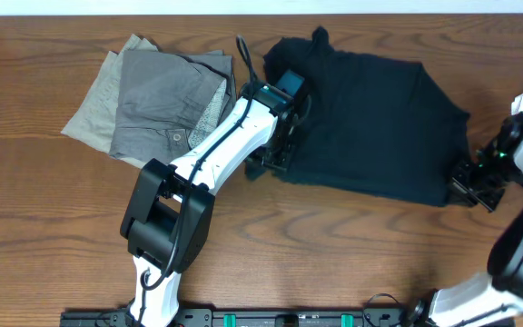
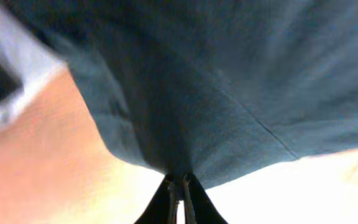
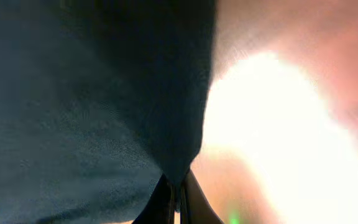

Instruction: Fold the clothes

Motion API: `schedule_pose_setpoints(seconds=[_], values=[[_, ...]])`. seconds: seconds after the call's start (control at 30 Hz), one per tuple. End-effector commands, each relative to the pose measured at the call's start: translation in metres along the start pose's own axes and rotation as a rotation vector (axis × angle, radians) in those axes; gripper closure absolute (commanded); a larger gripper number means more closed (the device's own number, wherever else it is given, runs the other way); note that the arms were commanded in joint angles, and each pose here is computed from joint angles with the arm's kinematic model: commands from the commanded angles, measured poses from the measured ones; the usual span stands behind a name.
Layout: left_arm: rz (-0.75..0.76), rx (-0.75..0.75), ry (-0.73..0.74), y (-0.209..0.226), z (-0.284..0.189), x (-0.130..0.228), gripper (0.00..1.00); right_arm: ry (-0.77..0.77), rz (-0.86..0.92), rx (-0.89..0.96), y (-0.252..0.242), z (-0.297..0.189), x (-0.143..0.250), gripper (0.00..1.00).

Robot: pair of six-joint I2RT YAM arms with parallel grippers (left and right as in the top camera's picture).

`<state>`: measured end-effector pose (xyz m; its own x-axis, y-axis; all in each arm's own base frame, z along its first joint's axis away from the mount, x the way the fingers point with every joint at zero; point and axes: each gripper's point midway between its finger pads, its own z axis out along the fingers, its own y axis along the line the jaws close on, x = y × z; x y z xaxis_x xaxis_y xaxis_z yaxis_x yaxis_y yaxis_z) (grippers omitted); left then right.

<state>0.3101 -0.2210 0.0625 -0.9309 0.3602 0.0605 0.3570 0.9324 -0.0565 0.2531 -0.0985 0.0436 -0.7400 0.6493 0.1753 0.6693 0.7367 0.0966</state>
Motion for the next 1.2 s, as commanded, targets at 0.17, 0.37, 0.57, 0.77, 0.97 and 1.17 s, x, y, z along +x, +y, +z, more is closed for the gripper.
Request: schedule_pose_setpoints(seconds=[0.17, 0.37, 0.57, 0.77, 0.97, 1.17], values=[[0.076, -0.019, -0.010, 0.007, -0.039, 0.024, 0.94, -0.284, -0.019, 0.057, -0.011, -0.082, 0.008, 0.99], [0.192, -0.003, -0.140, 0.001, -0.051, 0.000, 0.94, -0.370, -0.001, 0.020, 0.006, -0.081, -0.017, 0.99], [0.270, -0.008, -0.139, -0.001, -0.031, -0.015, 0.94, -0.390, -0.022, -0.044, 0.032, -0.061, -0.048, 0.99], [0.346, -0.012, -0.176, -0.004, -0.009, -0.039, 0.94, -0.367, -0.025, -0.042, 0.043, -0.030, -0.068, 0.99], [0.387, -0.041, -0.267, -0.005, -0.001, -0.069, 0.58, -0.334, -0.027, -0.047, 0.050, -0.004, -0.079, 0.99], [0.316, 0.031, -0.235, -0.016, -0.020, -0.049, 0.52, -0.331, -0.028, -0.051, 0.051, 0.001, -0.083, 0.99]])
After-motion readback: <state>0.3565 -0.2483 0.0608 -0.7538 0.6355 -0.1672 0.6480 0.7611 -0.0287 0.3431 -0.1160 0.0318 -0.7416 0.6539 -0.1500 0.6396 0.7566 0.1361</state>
